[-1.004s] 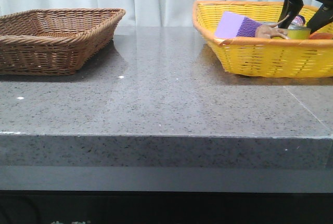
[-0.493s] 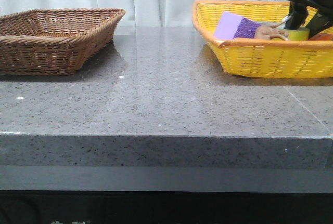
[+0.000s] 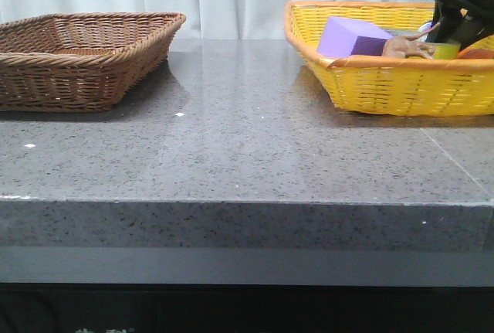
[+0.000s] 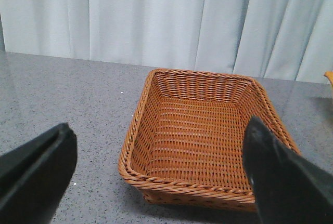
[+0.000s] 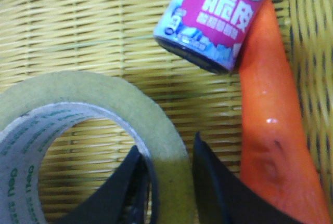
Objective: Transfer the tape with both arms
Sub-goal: 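Lower the right gripper into the tape roll's hole and grasp it, then lift the tape roll out and carry it toward the table center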
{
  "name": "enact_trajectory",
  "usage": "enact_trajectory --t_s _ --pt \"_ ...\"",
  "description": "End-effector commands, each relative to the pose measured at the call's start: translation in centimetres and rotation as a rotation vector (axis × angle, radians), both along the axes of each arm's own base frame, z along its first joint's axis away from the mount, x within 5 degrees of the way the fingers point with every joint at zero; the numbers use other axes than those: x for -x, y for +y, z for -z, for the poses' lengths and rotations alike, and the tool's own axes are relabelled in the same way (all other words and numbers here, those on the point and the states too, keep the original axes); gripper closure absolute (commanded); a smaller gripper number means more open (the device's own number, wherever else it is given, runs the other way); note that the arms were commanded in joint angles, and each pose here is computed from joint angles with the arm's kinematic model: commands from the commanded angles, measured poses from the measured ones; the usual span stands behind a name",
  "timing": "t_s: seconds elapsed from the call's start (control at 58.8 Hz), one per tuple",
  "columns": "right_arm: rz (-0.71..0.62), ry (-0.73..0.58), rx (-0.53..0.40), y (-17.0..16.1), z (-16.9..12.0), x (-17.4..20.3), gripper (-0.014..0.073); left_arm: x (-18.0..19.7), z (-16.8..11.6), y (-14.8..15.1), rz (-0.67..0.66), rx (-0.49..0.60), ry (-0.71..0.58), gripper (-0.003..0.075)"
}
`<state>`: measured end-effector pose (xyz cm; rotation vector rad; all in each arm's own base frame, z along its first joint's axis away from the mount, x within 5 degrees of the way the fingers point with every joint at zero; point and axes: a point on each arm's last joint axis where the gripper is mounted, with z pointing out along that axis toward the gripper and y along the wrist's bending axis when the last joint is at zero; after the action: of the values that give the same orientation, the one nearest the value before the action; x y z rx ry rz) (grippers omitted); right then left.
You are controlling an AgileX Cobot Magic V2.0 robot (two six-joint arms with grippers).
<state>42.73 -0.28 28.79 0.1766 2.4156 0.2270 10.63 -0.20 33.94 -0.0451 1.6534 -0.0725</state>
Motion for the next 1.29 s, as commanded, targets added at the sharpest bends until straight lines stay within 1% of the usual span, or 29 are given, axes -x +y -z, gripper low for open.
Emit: enact_trajectory --t_s 0.0,0.204,0.425,0.578,0.664,0.766,0.919,1.021,1.14,1.276 --pt "0.016 -0.228 -0.004 0.0 -6.6 1.7 0.0489 -0.1 -1.8 0.0 -0.005 0.022 -0.106 0.0083" --pt "0.027 -0.356 0.001 0.0 -10.3 3.5 0.0489 -0.1 -1.8 0.0 -0.005 0.022 -0.106 0.0083" --pt "0.014 -0.383 0.004 0.3 -11.8 4.7 0.0489 -0.1 -1.8 0.0 -0.005 0.022 -0.106 0.0083" --pt "-0.064 -0.433 0.029 2.3 -13.5 6.2 0.0489 -0.1 -1.8 0.0 -0.005 0.022 -0.106 0.0083" --pt "-0.11 -0.469 0.019 3.9 -14.8 7.6 0.0489 -0.1 -1.8 0.0 -0.005 0.022 -0.106 0.0083" --pt "-0.175 -0.511 0.0 6.2 -15.4 9.4 0.0489 -0.1 -1.8 0.0 -0.005 0.022 -0.106 0.0083" --pt "-0.293 -0.507 -0.031 10.0 -14.6 11.9 0.0489 -0.1 -1.8 0.0 -0.005 0.022 -0.106 0.0083" --pt "-0.405 -0.46 -0.044 13.1 -13.2 13.3 0.0489 -0.1 -1.8 0.0 -0.005 0.022 -0.106 0.0083" --pt "-0.539 -0.411 -0.033 16.7 -11.1 14.4 0.0489 -0.1 -1.8 0.0 -0.005 0.022 -0.106 0.0083" --pt "-0.616 -0.346 -0.031 19.5 -8.8 14.6 0.0489 -0.1 -1.8 0.0 -0.005 0.022 -0.106 0.0083"
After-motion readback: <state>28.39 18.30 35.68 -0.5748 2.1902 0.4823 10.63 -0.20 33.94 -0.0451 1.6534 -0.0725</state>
